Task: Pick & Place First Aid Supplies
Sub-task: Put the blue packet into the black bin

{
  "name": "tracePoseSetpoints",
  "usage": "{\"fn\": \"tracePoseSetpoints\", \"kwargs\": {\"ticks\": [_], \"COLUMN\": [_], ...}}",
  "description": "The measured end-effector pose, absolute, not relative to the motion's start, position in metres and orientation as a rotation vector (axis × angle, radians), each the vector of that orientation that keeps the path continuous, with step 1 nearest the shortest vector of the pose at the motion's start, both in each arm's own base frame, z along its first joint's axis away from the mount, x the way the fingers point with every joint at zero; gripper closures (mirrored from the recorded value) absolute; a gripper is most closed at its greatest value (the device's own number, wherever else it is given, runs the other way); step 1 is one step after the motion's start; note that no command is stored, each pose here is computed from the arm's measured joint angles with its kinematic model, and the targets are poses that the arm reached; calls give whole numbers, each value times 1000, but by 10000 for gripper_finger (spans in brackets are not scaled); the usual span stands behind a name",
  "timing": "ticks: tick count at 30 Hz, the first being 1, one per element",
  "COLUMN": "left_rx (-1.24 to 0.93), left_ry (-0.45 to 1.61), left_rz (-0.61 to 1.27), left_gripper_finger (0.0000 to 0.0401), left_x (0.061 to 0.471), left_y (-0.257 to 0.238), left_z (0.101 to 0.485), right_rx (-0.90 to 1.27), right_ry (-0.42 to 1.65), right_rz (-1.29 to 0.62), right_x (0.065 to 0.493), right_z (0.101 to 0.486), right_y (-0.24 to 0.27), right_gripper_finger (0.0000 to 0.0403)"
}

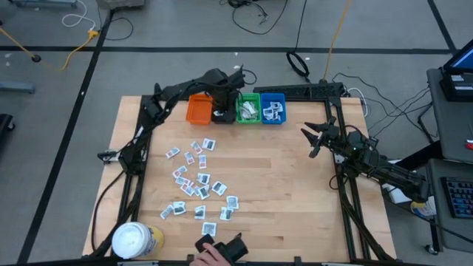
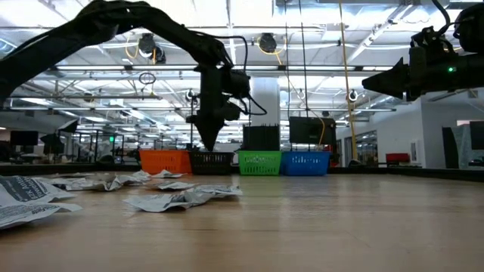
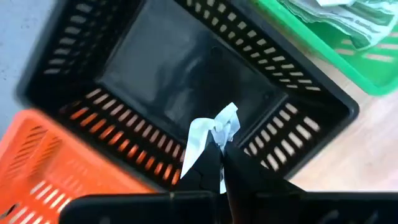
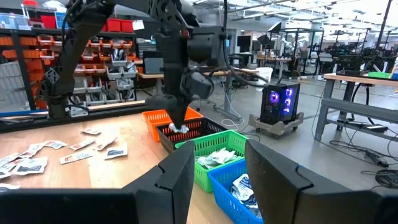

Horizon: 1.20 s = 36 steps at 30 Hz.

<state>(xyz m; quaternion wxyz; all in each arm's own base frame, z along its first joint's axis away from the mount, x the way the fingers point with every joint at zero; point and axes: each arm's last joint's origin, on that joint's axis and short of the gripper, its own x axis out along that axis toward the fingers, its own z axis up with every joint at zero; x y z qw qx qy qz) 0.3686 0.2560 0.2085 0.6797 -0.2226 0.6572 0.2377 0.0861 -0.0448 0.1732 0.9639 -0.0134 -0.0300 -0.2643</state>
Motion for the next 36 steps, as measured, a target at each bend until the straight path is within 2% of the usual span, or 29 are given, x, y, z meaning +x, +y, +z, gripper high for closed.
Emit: {"fn": "tracePoseSetpoints", "kwargs": {"ticks": [5, 9, 20, 24, 29, 36], "left_rx": [-491, -498, -461, -419, -353, -306], "left_ry": [1474, 1452, 1462, 1486, 1533, 1611], "left_rz": [554, 575, 541, 488, 405, 323], "left_gripper_finger": [393, 365, 212, 175, 154, 151], "left_x": [373, 374, 374, 367, 357, 348], "left_y": [259, 260, 259, 254, 245, 239], "left_z": [198, 200, 201, 216, 235, 243], "right_rx": [-27, -27, -27, -27, -27, -27], "right_ry": [-61, -61, -61, -61, -61, -61], "right_rz": [-535, -536, -535, -535, -535, -535], "right_x": [86, 86, 86, 86, 86, 86], "right_z": [173, 173, 173, 173, 173, 173], "right_y": [-45, -45, -45, -45, -45, -45], "right_gripper_finger": [264, 264, 264, 264, 264, 264]}}
